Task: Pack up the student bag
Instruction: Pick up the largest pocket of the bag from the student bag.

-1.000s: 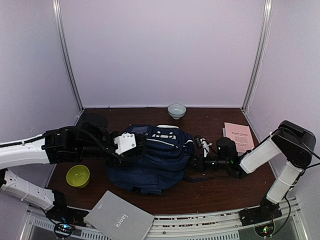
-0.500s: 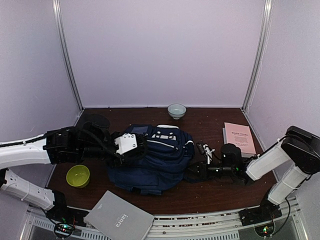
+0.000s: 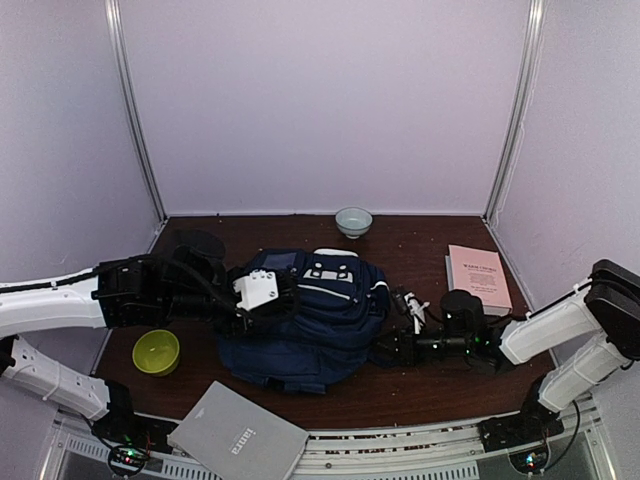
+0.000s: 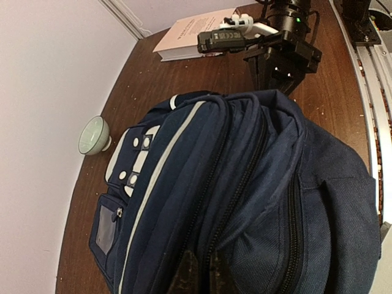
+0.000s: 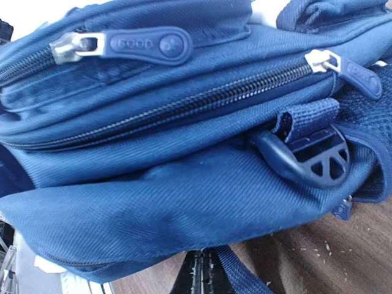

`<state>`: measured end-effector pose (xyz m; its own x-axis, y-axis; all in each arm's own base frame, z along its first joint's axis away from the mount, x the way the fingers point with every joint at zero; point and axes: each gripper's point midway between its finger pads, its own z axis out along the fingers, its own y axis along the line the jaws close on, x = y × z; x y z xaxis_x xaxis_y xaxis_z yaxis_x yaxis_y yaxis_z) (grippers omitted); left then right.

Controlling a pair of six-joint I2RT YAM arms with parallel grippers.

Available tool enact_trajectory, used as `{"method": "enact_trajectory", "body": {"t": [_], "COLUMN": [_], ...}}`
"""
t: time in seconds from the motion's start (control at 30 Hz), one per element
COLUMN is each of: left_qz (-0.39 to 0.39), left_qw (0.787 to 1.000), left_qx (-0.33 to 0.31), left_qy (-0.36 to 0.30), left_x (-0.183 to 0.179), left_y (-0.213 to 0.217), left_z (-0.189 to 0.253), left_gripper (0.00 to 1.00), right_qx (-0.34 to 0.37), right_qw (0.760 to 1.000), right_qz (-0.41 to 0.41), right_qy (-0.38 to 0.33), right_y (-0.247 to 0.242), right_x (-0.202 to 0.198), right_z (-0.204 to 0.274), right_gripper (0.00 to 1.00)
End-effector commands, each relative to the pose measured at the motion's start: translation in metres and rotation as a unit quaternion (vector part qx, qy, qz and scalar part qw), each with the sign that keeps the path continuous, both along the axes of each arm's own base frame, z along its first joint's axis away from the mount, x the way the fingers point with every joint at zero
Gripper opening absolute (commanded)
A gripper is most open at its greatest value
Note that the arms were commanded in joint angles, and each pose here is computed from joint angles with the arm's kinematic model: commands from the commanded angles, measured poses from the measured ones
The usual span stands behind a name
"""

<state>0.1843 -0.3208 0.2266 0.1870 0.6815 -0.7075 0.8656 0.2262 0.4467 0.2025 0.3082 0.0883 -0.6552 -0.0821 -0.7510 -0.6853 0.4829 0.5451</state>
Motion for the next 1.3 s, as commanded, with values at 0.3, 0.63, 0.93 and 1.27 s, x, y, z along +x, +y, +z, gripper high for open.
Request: {"method": "enact_trajectory", "body": {"t": [0.3,0.63,0.93,1.27], "left_qz": [0.004,0.03,0.044,0.022], "left_qw": [0.991,0.991,0.994,0.993], "left_qx": [-0.124,-0.118,-0.094,-0.113], "left_qy": [-0.057,-0.06,-0.036,-0.006], "left_x": [0.011,0.019,0.029,0.028], "left_y": [-0.017,-0.012,-0.019,-0.03], "left_z": [0.073,0.072,0.047,0.046], "left_gripper": [0.0,0.0,0.0,0.0], "right_qx": [0.05,0.028,-0.053,-0.064], "right_qw": [0.999,0.999,0.995,0.977], "right_qz": [0.01,-0.005,0.088,0.203], "right_qy": [-0.019,-0.02,0.0,0.001], "right_y": [0.022,0.011,0.006,0.032], "right_x": [0.011,0.011,-0.057,-0.133], "right_z": [0.019,0.013,0.011,0.063], "right_gripper": [0.16,0.0,0.0,0.0]}}
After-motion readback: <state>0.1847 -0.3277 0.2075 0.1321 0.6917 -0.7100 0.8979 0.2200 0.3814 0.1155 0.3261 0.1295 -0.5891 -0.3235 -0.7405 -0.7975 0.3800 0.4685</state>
